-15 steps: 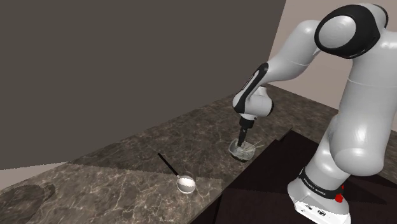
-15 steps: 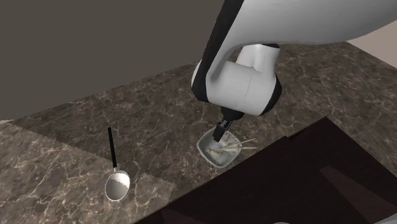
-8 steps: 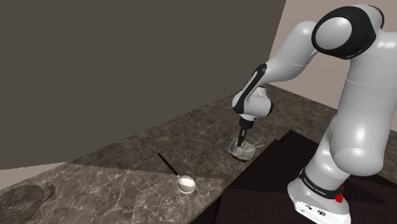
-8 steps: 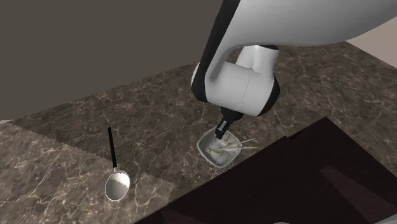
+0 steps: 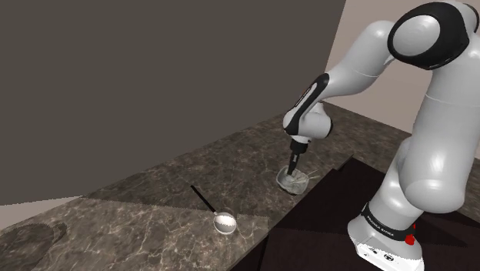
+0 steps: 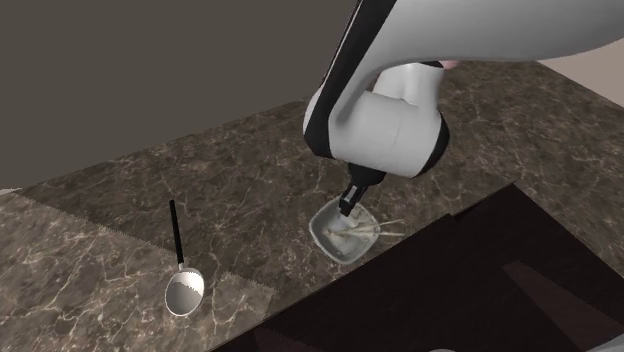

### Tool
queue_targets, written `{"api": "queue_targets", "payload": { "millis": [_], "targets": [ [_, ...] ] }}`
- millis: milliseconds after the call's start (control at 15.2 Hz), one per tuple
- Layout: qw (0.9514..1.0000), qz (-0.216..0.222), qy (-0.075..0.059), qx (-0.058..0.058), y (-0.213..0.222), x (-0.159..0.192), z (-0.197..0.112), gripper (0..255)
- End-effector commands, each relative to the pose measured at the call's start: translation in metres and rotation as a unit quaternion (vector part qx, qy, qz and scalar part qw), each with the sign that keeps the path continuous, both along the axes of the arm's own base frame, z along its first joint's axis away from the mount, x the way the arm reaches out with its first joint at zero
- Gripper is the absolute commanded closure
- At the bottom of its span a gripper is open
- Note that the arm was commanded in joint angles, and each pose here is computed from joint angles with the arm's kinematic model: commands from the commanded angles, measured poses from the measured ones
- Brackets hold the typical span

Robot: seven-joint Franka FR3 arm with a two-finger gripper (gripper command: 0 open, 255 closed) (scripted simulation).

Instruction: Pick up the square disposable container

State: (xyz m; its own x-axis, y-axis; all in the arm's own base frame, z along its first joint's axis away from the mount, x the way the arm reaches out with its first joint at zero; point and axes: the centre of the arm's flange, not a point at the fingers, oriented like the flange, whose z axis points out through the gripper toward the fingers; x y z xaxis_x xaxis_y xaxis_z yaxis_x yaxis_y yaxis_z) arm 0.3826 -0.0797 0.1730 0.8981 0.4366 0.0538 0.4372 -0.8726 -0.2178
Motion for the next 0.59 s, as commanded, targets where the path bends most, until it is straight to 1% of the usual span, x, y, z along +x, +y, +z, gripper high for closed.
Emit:
{"api": "queue_targets", "payload": {
  "millis": [0, 528],
  "targets": [
    [1.0, 0.0, 0.0, 0.0, 0.0, 0.0, 0.011, 255],
    [1.0, 0.0, 0.0, 0.0, 0.0, 0.0, 0.053, 255]
  ]
}}
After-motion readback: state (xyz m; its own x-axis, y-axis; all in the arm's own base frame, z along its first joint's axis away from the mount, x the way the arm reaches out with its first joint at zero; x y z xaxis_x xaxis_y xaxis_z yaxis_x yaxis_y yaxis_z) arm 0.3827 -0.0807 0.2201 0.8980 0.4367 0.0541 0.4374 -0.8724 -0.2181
